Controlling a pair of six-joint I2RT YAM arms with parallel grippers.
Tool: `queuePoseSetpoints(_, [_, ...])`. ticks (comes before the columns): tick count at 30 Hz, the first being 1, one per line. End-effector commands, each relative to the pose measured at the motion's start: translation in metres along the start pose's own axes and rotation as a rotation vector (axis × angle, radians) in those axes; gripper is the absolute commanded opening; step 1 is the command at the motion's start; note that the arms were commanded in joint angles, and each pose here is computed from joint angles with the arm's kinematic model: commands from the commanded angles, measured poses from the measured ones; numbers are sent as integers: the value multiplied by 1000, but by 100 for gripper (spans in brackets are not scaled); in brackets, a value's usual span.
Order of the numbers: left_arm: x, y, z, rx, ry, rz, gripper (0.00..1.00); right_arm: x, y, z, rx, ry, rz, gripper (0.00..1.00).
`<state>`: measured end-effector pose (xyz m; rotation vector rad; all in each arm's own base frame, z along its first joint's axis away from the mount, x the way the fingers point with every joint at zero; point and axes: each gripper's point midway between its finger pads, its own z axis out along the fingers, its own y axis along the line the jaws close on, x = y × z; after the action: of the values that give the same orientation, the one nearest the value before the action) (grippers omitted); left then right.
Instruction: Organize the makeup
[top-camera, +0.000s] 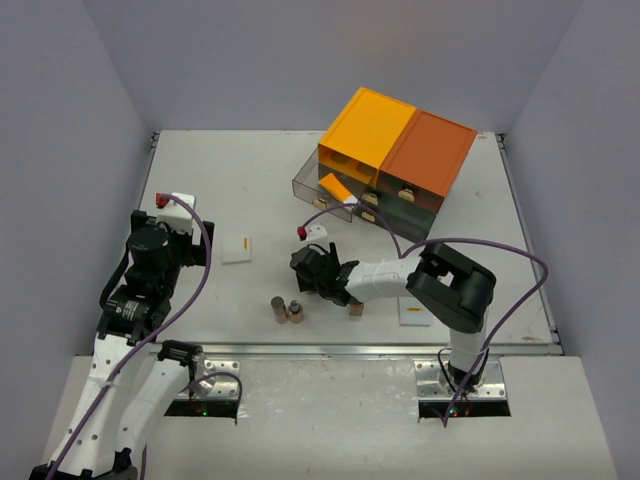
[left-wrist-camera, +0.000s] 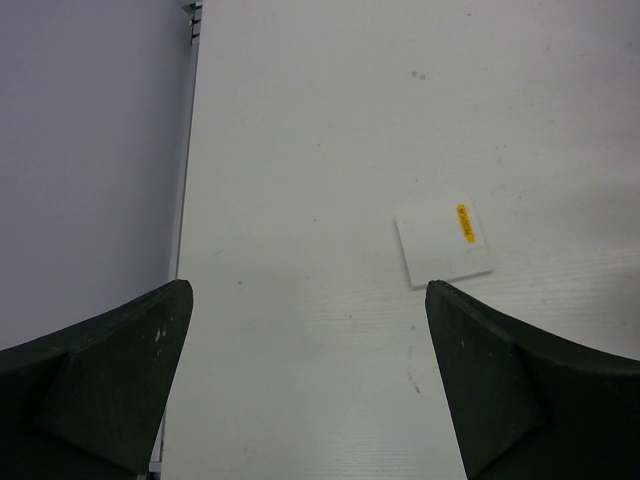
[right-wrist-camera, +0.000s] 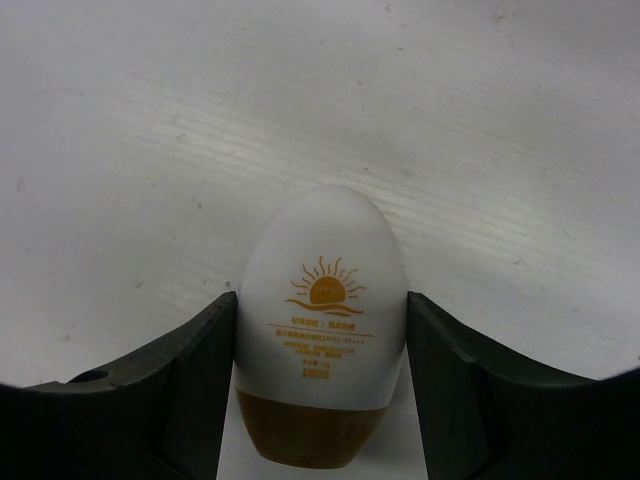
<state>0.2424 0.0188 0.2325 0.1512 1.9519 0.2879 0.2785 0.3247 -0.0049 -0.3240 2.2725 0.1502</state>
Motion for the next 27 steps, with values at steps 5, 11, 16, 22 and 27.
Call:
queuePoseSetpoints(5, [-24,6,-5,-10,-67,-21,100,-39,30,-25,-210,-176,-170,21])
queuePoseSetpoints(11, [-24,6,-5,-10,-66,-22,100,-68,35,-39,-249,-274,-268,21])
queuePoseSetpoints(16, [-22,6,-4,-11,-62,-22,100,-92,47,-55,-317,-358,-379,21])
queuePoseSetpoints(22, [-22,5,-4,-8,-65,-21,100,-141,64,-92,-403,-503,-428,22])
queuePoseSetpoints(27, [-21,5,-5,-6,-64,-19,100,-185,74,-127,-448,-634,-476,22])
